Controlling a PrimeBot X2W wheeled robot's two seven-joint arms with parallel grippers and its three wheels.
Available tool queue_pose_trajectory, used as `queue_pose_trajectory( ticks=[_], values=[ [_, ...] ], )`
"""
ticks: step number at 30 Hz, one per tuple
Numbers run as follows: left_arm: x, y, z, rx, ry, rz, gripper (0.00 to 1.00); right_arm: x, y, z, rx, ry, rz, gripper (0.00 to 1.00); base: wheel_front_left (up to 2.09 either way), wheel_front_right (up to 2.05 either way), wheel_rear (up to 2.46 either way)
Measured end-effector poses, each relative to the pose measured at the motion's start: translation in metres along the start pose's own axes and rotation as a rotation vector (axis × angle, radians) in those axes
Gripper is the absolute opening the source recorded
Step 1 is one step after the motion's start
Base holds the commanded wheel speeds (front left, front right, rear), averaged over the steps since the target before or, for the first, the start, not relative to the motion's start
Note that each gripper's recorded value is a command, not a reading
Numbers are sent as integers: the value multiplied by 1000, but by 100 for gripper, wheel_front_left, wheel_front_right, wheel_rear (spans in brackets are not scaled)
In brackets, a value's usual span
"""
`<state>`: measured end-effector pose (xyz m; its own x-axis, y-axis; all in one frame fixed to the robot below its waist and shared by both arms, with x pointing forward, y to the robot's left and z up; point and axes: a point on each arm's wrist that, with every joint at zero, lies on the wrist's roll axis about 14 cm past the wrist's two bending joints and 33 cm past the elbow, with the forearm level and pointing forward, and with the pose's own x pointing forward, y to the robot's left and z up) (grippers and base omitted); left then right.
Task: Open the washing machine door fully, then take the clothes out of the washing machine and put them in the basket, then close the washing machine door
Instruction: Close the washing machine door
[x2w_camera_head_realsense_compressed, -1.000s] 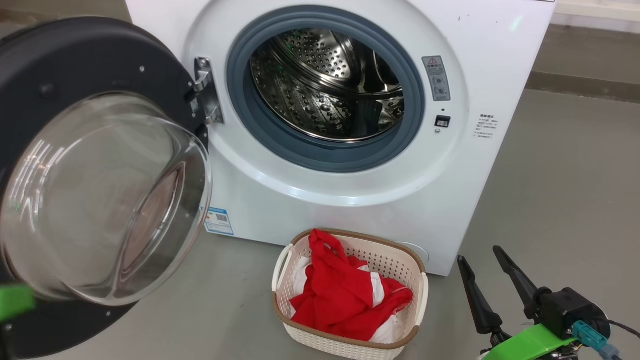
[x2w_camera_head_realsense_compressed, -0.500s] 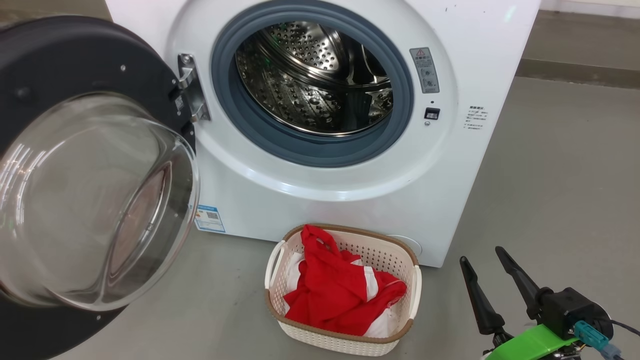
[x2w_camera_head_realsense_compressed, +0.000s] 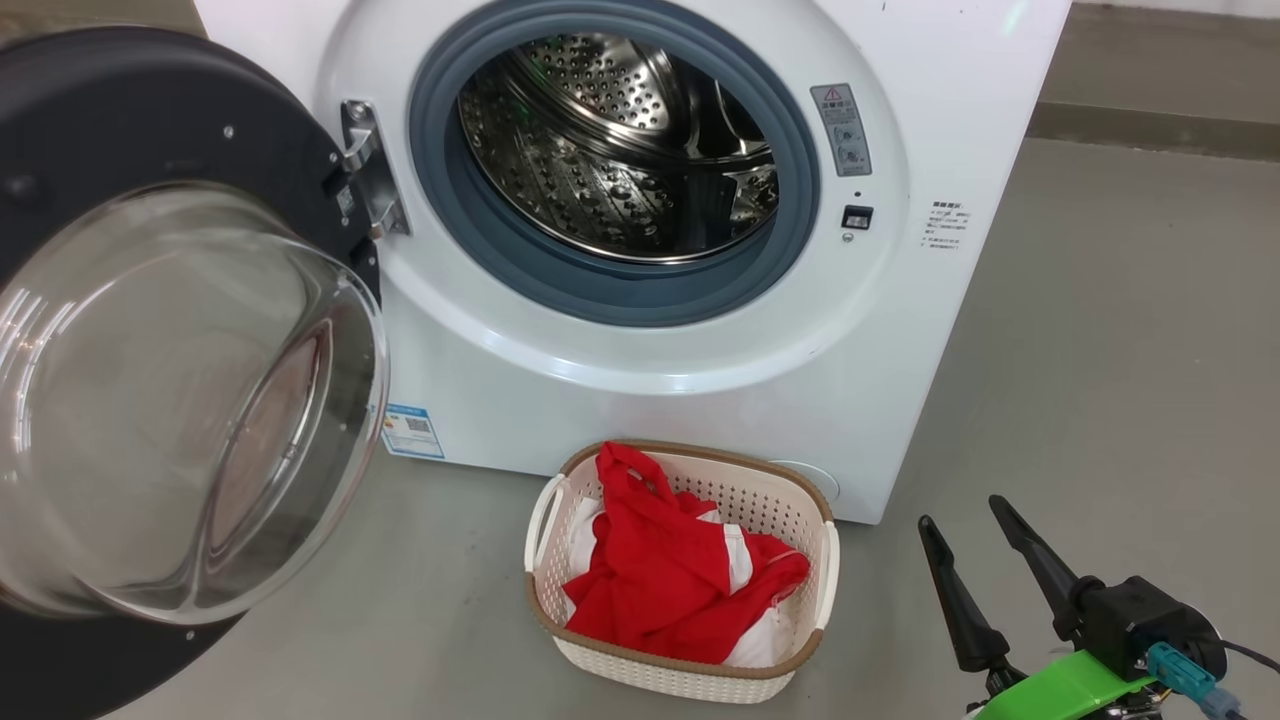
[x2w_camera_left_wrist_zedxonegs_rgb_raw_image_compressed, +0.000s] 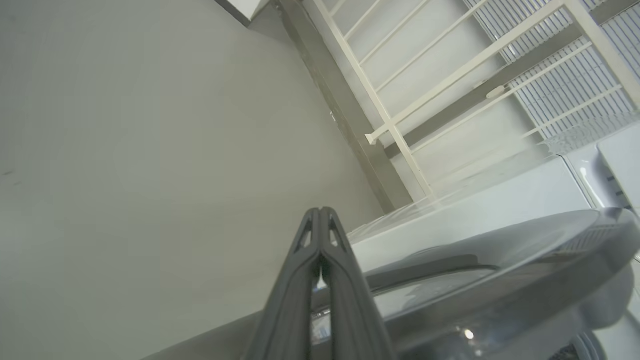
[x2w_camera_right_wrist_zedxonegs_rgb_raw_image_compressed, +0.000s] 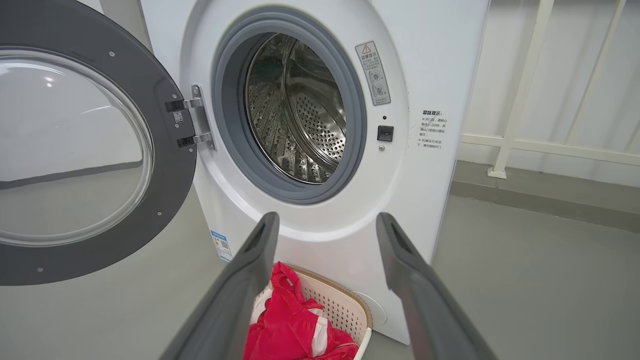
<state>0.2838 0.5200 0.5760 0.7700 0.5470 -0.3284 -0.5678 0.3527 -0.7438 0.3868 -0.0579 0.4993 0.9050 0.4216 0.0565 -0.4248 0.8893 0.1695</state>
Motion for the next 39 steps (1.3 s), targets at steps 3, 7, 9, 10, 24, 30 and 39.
queue_pose_trajectory(
  ticks=[3,7,9,10,24,30,39],
  values=[
    [0,-4,-9,-51,74,-41,0,0,-2,-2,14,6,-5,100,0,0,0],
    [-2,-13,-14,-85,130,-105,0,-1,-2,-6,19,16,-9,100,0,0,0],
    [-4,-14,-16,-87,146,-122,0,-1,-3,-7,20,20,-10,100,0,0,0],
    [-5,-14,-18,-93,155,-135,0,-1,-3,-8,22,22,-11,100,0,0,0],
    [-32,-25,-60,-198,248,-297,0,0,0,-12,25,36,0,100,0,0,0],
    [-51,-35,-73,-221,268,-361,0,1,5,-10,21,32,14,100,0,0,0],
    [-76,-61,-98,-159,312,-446,0,2,10,-11,20,35,30,100,0,0,0]
  ],
)
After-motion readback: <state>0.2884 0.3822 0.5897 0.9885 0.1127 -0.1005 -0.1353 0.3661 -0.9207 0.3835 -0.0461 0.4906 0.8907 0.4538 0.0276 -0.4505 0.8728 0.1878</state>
